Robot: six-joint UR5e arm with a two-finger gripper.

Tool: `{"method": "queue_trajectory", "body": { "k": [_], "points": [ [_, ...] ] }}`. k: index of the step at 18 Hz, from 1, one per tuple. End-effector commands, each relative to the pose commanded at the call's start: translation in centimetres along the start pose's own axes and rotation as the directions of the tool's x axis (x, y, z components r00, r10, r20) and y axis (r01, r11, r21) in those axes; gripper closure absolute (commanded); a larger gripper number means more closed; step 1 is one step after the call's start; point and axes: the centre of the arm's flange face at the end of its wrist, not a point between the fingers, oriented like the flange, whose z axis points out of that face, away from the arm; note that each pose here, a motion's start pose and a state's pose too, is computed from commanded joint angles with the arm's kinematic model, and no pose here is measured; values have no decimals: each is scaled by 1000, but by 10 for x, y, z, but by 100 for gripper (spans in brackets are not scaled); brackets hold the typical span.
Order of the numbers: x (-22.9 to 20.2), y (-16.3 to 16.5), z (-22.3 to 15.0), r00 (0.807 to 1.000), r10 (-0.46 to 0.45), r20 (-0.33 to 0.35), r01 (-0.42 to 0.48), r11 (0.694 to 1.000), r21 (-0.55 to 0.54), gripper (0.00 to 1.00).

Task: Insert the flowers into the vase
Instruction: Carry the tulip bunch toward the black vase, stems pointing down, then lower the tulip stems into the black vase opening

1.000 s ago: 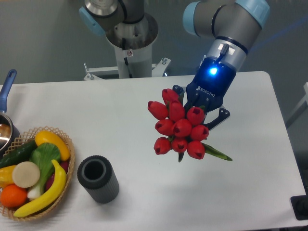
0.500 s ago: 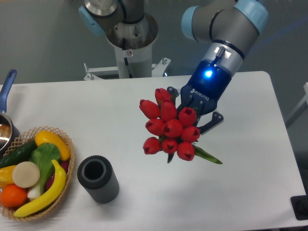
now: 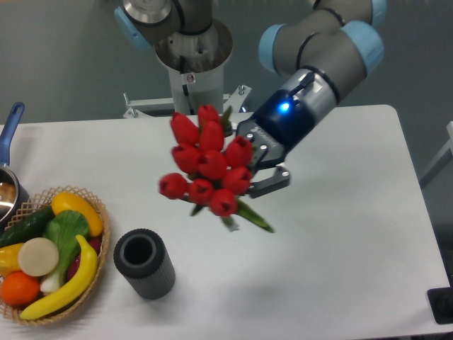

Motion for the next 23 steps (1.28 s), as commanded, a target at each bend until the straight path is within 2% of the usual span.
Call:
{"method": "queue_trajectory", "body": {
  "k": [9, 13, 23],
  "points": [
    [28, 8, 64, 993, -16, -116, 16, 1000, 3, 61],
    [30, 3, 79, 990, -3, -144, 4, 1000, 7, 61],
    [21, 25, 101, 984, -34, -175, 35, 999, -1, 61]
  ]
}}
